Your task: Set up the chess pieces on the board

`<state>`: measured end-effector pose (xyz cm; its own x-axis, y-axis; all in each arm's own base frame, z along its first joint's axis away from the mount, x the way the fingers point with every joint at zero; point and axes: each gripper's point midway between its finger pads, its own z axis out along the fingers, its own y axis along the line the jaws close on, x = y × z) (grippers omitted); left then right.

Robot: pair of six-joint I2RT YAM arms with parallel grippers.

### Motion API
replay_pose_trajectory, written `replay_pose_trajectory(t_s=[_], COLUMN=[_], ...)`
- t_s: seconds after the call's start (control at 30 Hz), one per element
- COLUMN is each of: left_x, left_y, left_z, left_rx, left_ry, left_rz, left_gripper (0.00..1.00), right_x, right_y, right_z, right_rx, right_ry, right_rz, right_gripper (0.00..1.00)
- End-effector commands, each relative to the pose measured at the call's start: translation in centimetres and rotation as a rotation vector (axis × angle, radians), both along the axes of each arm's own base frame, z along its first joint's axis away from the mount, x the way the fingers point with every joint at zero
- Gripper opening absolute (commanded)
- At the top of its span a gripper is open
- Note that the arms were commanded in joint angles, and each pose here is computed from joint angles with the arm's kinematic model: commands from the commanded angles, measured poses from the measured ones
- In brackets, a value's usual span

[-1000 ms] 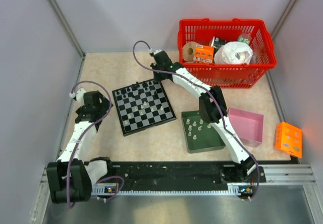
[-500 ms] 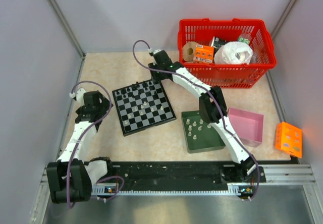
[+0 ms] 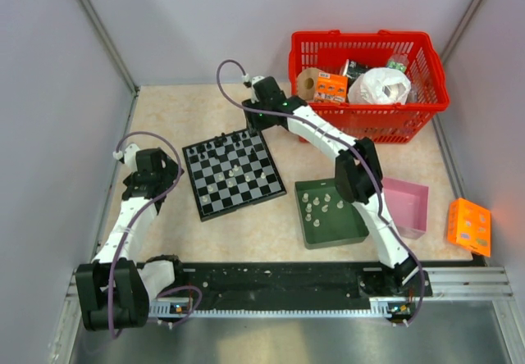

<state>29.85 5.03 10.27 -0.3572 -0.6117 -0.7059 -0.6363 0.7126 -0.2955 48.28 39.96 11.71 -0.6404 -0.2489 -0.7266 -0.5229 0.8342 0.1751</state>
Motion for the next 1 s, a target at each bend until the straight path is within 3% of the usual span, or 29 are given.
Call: replay_pose_trajectory(t_s=[0.0,0.77,0.9,0.97], left_x=[1.1,1.0,1.0,0.9], left_y=[0.1,0.1,0.1,0.1], left_z=[2.1,1.9,1.9,1.9], left_rx=[-0.002,-0.004,-0.002,0.001], left_ry=[-0.07,-0.068,-0.068,-0.065], left_rz=[0.002,0.004,0.006,0.004], left_gripper=[0.97,0.97,0.97,0.97], right_x=[-2.7,-5.2,-4.9,-4.9], right_y=[1.5,1.7,1.7,1.7], right_z=[1.0,-3.2,-3.1,-3.0], right_rx=[0.032,-0.033,-0.038,-0.044], right_ry=[0.026,0.107,0.098,0.095], right_rz=[0.05,0.055,0.052,0.058], right_gripper=[0.45,0.32,0.18,0.16])
